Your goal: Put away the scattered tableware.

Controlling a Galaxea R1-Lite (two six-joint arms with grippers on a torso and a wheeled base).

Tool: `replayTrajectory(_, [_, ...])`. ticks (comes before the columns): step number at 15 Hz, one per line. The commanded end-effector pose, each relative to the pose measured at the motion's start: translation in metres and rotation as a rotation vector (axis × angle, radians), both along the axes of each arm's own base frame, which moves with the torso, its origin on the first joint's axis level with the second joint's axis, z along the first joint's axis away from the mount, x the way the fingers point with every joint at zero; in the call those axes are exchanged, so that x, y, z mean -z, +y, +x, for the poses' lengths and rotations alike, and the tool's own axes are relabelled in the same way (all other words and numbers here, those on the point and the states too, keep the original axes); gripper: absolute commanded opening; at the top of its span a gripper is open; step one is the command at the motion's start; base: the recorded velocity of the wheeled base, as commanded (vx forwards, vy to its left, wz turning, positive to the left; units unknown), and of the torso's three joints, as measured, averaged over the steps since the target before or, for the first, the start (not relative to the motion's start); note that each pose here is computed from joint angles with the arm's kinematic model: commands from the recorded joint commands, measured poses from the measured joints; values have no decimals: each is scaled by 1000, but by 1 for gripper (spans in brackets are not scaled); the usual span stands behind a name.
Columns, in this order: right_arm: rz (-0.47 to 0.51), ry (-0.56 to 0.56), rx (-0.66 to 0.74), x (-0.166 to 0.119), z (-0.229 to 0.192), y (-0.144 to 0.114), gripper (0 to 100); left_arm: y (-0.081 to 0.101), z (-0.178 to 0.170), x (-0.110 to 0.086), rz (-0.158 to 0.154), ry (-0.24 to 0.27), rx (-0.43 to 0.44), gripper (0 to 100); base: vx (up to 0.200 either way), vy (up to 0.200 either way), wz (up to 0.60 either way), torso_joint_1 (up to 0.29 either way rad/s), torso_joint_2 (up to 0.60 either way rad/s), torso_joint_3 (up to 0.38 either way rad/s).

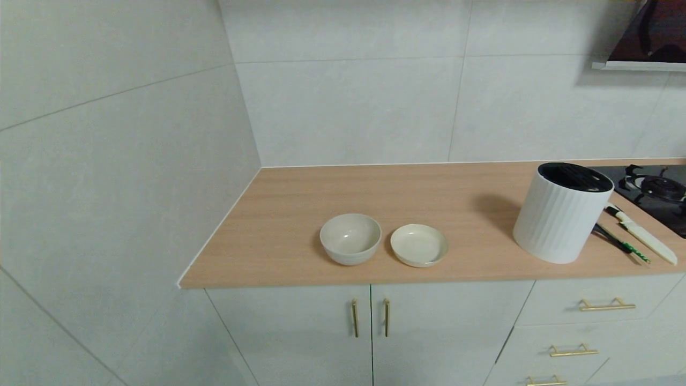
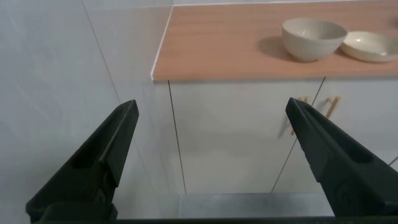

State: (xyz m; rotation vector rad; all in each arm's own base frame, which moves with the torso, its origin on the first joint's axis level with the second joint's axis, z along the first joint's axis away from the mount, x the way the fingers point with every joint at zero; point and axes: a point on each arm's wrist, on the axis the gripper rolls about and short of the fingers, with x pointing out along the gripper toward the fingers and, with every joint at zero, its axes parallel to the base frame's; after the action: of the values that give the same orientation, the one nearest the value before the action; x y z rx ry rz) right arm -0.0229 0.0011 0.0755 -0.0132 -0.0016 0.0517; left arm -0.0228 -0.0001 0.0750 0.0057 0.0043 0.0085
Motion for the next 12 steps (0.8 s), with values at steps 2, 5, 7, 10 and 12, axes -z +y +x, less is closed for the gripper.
replayTrajectory(2, [-1, 1, 0, 0, 0, 0, 100, 0, 0, 0, 0, 0, -1, 100, 0, 0, 0, -198, 422, 215])
replayTrajectory(5, [-1, 1, 0, 0, 0, 0, 100, 0, 0, 0, -1, 0, -1, 100, 0, 0, 0, -243, 535, 294])
replayTrajectory(7, [-1, 1, 0, 0, 0, 0, 100, 0, 0, 0, -1, 0, -1, 100, 0, 0, 0, -249, 547, 300])
replayTrajectory(10, [-1, 1, 0, 0, 0, 0, 100, 0, 0, 0, -1, 0, -1, 100, 0, 0, 0, -238, 543, 302])
replayTrajectory(12, [1, 1, 0, 0, 0, 0, 100, 0, 0, 0, -1, 2, -1, 100, 0, 0, 0, -229, 525, 293])
